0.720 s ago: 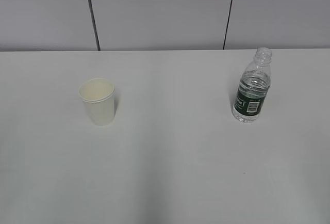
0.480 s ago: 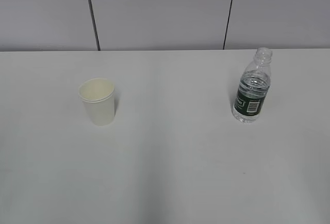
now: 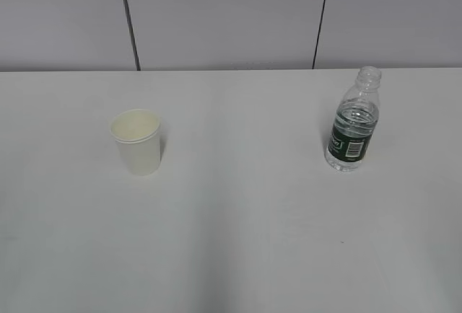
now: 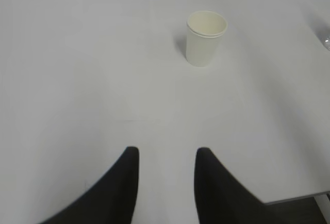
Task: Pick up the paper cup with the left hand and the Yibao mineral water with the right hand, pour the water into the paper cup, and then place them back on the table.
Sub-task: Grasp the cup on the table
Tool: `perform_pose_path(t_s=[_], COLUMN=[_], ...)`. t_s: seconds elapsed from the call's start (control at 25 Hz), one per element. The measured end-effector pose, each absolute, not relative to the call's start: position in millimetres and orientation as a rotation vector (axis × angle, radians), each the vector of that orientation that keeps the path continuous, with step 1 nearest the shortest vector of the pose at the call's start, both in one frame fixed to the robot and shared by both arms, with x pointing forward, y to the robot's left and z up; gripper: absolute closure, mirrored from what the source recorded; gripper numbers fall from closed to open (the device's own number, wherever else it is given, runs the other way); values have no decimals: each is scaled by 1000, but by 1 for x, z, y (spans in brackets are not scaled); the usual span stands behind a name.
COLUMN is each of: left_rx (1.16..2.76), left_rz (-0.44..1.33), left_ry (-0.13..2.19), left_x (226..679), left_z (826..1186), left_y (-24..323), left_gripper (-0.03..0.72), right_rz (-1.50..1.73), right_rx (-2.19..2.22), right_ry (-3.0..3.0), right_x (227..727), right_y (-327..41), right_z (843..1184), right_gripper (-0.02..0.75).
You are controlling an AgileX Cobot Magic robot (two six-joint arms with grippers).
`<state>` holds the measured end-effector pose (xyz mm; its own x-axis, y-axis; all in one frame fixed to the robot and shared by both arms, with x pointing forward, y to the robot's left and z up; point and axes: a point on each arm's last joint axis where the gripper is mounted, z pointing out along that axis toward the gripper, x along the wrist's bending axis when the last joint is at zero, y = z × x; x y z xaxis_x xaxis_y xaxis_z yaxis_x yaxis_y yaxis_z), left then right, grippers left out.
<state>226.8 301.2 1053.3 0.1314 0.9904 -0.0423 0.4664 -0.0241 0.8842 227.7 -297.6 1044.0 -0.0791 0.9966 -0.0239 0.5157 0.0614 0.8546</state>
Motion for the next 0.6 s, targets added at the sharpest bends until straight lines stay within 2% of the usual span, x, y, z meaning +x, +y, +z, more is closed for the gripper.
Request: perform_pose_path(t_s=[0.44,0.6], left_rx=[1607,1601], left_rz=[808,812], left_ry=[1442,1436], left_x=[227,226], left_z=[1053,1055], left_y=[300,300], left_gripper=[455,424], right_rz=[940,985], right_rx=[1494,1437], right_ry=[1638,1574], right_x=[228,236], right_y=[-298,-299], right_z=[1050,1062], right_gripper=[152,152])
